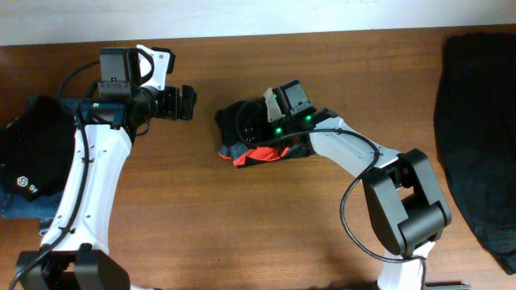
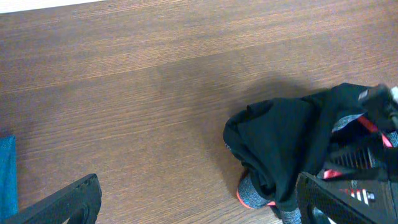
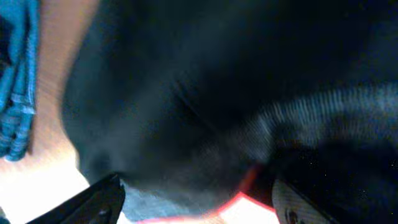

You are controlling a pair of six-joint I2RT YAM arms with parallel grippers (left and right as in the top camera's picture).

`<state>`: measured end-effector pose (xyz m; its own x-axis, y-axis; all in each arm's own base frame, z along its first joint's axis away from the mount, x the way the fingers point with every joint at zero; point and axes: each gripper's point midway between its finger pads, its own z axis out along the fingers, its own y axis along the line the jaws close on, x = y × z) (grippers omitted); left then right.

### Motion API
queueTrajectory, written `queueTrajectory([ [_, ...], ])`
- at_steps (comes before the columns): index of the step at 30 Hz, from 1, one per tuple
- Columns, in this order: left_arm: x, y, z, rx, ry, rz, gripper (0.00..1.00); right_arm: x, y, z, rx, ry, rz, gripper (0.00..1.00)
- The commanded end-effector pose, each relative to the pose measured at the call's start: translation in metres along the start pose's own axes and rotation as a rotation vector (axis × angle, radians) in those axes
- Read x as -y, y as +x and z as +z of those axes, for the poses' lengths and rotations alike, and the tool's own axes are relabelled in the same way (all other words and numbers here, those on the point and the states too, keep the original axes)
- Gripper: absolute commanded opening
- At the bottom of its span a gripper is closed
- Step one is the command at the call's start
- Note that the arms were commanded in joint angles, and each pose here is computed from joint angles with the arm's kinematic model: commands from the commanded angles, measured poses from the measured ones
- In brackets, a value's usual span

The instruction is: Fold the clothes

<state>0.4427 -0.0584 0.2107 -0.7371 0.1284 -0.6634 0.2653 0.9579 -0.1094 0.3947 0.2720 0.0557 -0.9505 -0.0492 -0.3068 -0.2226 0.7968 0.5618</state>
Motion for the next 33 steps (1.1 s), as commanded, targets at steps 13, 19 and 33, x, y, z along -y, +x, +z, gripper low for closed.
queueTrajectory([
  [13, 0.0, 0.002, 0.002, -0.006, 0.006, -0.016, 0.99, -0.024, -0.041, -0.031, 0.111, -0.103, -0.098, 0.04],
  [19, 0.0, 0.002, 0.002, -0.006, 0.006, -0.016, 0.99, 0.024, -0.064, -0.127, 0.072, 0.102, -0.099, 0.04],
  [33, 0.0, 0.005, 0.002, -0.021, 0.008, -0.02, 0.99, 0.141, -0.035, -0.145, -0.054, 0.462, 0.077, 0.55],
])
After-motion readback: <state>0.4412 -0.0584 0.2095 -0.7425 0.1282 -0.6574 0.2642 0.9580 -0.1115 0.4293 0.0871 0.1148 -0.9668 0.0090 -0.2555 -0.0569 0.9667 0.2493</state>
